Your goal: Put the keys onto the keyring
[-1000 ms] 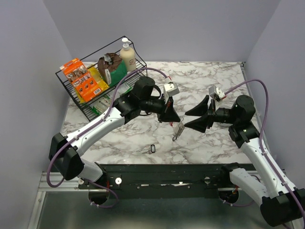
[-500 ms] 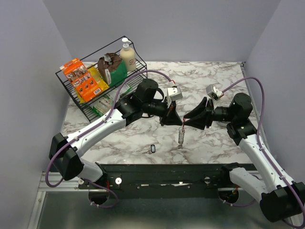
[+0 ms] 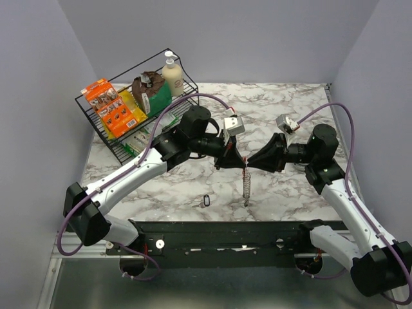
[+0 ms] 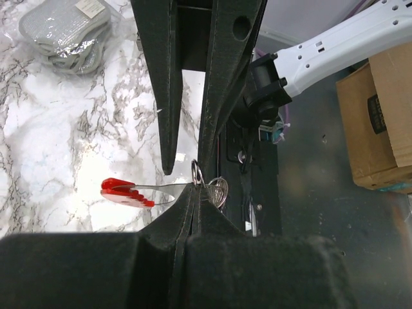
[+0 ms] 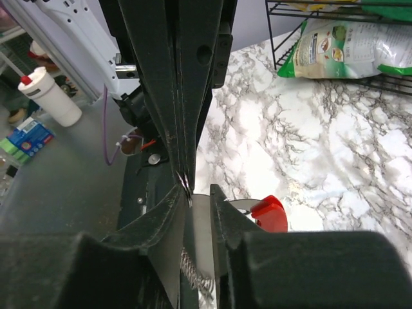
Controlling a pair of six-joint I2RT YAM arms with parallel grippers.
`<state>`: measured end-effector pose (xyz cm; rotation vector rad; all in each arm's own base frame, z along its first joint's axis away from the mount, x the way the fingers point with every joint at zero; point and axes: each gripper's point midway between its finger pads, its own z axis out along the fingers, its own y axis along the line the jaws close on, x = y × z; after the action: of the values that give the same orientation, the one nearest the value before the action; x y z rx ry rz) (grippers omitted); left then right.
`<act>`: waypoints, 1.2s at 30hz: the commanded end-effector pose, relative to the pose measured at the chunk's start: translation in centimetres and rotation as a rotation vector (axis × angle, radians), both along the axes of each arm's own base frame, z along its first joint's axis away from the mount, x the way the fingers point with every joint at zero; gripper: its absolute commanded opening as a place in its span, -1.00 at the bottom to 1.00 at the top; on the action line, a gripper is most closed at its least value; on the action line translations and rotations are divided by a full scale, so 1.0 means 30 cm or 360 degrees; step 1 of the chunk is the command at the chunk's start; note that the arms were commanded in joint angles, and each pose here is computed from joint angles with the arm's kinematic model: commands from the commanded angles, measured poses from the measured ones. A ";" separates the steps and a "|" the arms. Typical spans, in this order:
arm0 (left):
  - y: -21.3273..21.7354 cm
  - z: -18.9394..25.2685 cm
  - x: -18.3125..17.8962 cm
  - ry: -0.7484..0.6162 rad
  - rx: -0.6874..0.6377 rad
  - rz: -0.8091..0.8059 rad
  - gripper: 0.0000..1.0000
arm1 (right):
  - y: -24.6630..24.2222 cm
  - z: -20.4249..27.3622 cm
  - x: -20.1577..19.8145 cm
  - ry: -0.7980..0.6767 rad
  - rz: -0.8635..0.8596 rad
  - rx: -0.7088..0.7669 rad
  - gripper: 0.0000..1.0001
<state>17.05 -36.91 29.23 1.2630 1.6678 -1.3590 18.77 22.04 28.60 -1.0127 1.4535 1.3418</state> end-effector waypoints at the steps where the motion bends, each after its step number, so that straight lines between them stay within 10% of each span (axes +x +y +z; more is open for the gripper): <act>1: 0.002 0.085 -0.017 -0.0085 -0.0094 -0.0022 -1.00 | -0.003 -0.006 -0.004 0.0012 0.0026 -0.0007 -0.60; 5: -0.002 0.085 -0.019 -0.0081 -0.0097 -0.0028 -1.00 | -0.003 0.003 -0.011 0.0008 0.0043 -0.0002 -0.99; 14: -0.006 0.079 0.004 -0.0088 -0.0075 0.0035 -1.00 | -0.006 0.022 0.013 0.0032 -0.0063 0.0003 -0.99; 24: 0.068 0.074 0.077 -0.0182 0.0004 0.0208 0.22 | -0.019 0.079 0.048 -0.0042 -0.0244 0.0031 -0.99; 36: 0.123 0.178 0.145 -0.0035 -0.0380 0.0392 0.40 | -0.034 0.175 0.062 -0.0127 -0.0396 0.0170 -0.99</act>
<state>20.86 -33.52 32.32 1.0299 1.6166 -1.2499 20.43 21.39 30.67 -0.8238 1.4842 1.2252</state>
